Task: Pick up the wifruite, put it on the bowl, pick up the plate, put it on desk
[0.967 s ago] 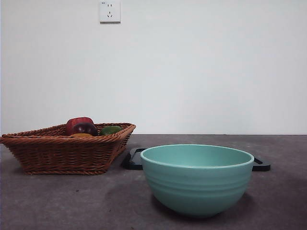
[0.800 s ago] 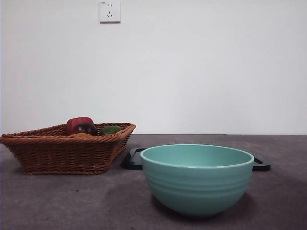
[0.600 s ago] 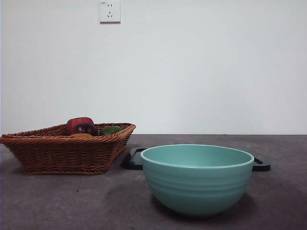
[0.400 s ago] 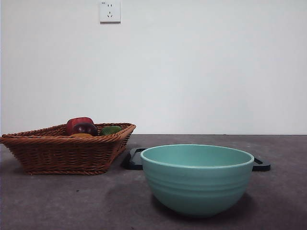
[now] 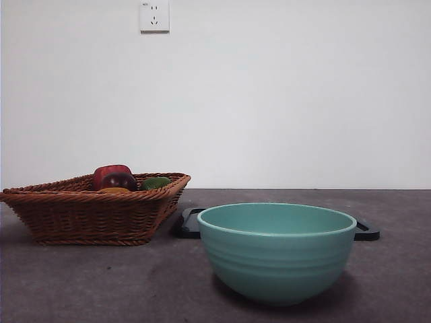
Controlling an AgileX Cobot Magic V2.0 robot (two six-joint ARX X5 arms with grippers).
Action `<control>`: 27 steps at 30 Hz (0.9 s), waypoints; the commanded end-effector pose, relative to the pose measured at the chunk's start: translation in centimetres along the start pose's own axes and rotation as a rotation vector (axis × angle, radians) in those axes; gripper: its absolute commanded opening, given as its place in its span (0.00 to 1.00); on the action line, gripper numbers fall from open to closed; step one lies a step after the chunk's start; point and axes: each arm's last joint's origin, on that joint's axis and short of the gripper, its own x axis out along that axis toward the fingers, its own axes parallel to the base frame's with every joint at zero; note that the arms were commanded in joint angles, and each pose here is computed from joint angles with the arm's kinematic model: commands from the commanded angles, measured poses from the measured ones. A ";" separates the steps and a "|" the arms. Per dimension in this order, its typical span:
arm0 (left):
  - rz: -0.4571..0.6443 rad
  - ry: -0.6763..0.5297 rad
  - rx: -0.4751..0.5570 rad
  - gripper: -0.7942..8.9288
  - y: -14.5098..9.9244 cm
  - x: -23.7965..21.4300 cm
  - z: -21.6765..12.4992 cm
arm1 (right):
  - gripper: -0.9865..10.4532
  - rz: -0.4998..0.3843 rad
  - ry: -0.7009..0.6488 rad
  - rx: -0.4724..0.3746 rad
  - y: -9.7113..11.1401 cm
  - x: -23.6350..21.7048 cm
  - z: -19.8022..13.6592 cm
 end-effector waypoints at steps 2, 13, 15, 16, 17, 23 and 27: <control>-0.068 0.068 -0.006 0.10 -0.7 -0.3 1.5 | 0.09 0.090 0.099 0.014 0.9 0.0 1.5; -0.291 0.255 -0.033 0.10 -2.2 0.6 3.9 | 0.09 0.285 0.223 -0.061 2.8 -0.1 3.4; -0.329 0.274 -0.034 0.10 -2.5 1.0 4.2 | 0.09 0.321 0.252 -0.083 3.0 0.0 3.4; -0.352 0.287 -0.036 0.10 -2.7 1.2 4.2 | 0.09 0.348 0.271 -0.093 3.1 0.1 3.2; -0.366 0.298 -0.037 0.10 -2.8 1.4 4.3 | 0.09 0.365 0.287 -0.100 3.2 0.1 3.1; -0.411 0.386 -0.034 0.10 -3.2 2.9 3.7 | 0.09 0.407 0.432 -0.133 3.2 0.1 1.9; -0.406 0.484 -0.045 0.10 -3.3 3.8 2.8 | 0.09 0.397 0.492 -0.141 3.0 -0.2 1.3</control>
